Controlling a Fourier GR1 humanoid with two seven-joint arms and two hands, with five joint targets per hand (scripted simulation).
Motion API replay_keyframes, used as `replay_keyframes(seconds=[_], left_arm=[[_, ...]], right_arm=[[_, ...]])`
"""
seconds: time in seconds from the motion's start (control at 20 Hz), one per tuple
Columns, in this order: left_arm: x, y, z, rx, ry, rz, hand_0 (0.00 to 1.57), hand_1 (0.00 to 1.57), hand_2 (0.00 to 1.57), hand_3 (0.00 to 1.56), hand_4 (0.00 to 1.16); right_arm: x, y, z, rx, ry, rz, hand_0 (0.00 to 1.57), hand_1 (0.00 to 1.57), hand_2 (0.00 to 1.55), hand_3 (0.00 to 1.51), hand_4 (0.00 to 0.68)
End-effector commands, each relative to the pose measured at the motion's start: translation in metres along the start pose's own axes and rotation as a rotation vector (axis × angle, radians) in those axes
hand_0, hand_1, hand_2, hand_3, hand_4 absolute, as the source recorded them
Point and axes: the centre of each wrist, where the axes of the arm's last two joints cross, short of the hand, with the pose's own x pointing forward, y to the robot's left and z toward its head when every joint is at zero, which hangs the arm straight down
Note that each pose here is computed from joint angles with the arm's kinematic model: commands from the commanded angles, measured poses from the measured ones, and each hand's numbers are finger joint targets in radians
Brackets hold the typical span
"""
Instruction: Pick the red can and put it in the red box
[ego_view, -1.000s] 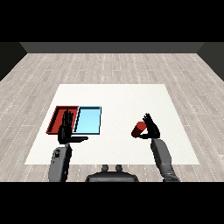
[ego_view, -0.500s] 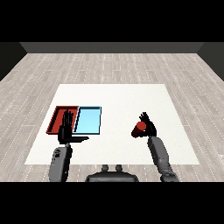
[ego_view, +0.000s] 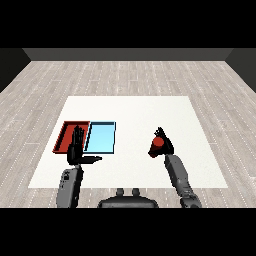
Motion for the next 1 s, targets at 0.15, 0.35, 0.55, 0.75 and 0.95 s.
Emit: replay_keyframes(seconds=[0.15,0.35,0.55,0.75,0.95], left_arm=[[0.001,0.002,0.0009,-0.006,-0.003,0.0,0.0,0.0,0.0,0.0,0.0],[0.005,0.005,-0.0024,0.003,-0.017,-0.004,0.0,0.0,0.0,0.0,0.0],[-0.011,0.014,0.0079,0.006,-0.004,-0.02,0.0,0.0,0.0,0.0,0.0],[0.001,-0.007,-0.001,0.005,-0.016,-0.009,0.0,0.0,0.0,0.0,0.0],[0.004,-0.004,-0.0008,0.009,0.011,-0.005,0.0,0.0,0.0,0.0,0.0]], right_arm=[[-0.009,-0.009,-0.003,-0.017,0.03,0.05,0.0,0.0,0.0,0.0,0.0],[-0.011,0.009,0.013,-0.105,0.038,0.042,0.0,0.0,0.0,0.0,0.0],[-0.024,0.018,-0.007,-0.186,0.069,0.183,1.46,1.46,1.46,1.42,0.611],[-0.018,0.03,-0.011,-0.188,0.047,0.2,1.47,1.47,1.46,1.4,0.6],[-0.012,0.027,0.003,-0.153,0.032,0.221,1.45,1.45,1.44,1.4,0.594]])
